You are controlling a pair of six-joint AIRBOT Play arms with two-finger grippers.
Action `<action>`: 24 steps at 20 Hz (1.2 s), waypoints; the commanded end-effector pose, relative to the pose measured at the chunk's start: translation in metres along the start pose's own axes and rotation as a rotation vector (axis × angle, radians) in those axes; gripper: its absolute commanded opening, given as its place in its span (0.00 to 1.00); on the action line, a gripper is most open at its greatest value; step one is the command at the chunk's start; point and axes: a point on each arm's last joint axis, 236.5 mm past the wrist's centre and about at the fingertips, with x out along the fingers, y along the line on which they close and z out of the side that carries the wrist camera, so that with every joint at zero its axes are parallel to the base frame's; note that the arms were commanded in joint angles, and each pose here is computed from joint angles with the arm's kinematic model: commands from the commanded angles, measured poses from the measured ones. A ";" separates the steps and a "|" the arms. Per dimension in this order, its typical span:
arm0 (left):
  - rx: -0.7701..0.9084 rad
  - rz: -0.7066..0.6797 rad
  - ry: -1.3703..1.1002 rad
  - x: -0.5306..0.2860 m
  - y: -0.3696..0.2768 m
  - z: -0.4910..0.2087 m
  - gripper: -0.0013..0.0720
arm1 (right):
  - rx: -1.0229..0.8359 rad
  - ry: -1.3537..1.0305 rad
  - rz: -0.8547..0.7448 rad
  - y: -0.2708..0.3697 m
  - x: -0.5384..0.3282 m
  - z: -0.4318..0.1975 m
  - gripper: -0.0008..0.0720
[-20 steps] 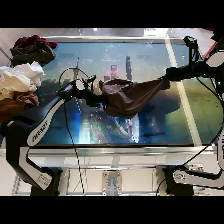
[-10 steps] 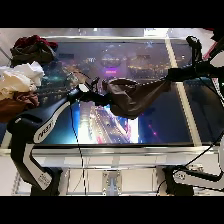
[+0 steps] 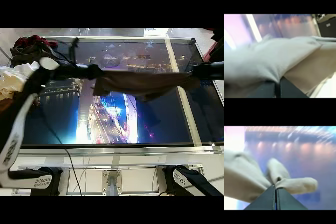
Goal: Fold the shirts.
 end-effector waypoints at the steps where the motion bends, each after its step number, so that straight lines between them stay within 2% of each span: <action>1: 0.233 0.224 -0.077 -0.122 -0.048 0.017 0.03 | 0.003 -0.251 -0.078 0.000 -0.114 0.009 0.04; 4: 0.332 0.349 -0.134 -0.204 -0.100 0.006 0.03 | 0.016 -0.415 0.087 0.047 -0.171 0.014 0.04; 7: 0.343 0.420 -0.076 -0.219 -0.104 -0.014 0.03 | -0.012 -0.523 0.277 0.088 -0.179 0.043 0.04; 9: 0.306 0.577 0.013 -0.210 -0.056 -0.017 0.03 | 0.022 -0.496 0.323 0.089 -0.145 0.062 0.04; 12: 0.217 0.840 0.322 -0.180 0.042 -0.048 0.03 | 0.070 -0.275 0.431 0.101 -0.037 0.056 0.04; 16: 0.194 0.880 0.653 -0.080 0.145 -0.103 0.03 | 0.117 0.031 0.436 0.125 0.143 -0.002 0.04; 19: 0.238 0.935 0.638 -0.006 0.229 -0.114 0.04 | 0.165 0.083 0.415 0.144 0.235 -0.026 0.04; 22: 0.360 1.029 0.362 0.021 0.263 -0.054 0.05 | 0.215 -0.076 0.346 0.148 0.279 -0.001 0.04; 23: 0.414 1.055 0.262 0.018 0.260 -0.020 0.08 | 0.226 -0.168 0.316 0.144 0.281 0.019 0.05; 24: 0.474 1.066 0.168 0.015 0.251 0.015 0.38 | 0.238 -0.257 0.288 0.138 0.279 0.039 0.06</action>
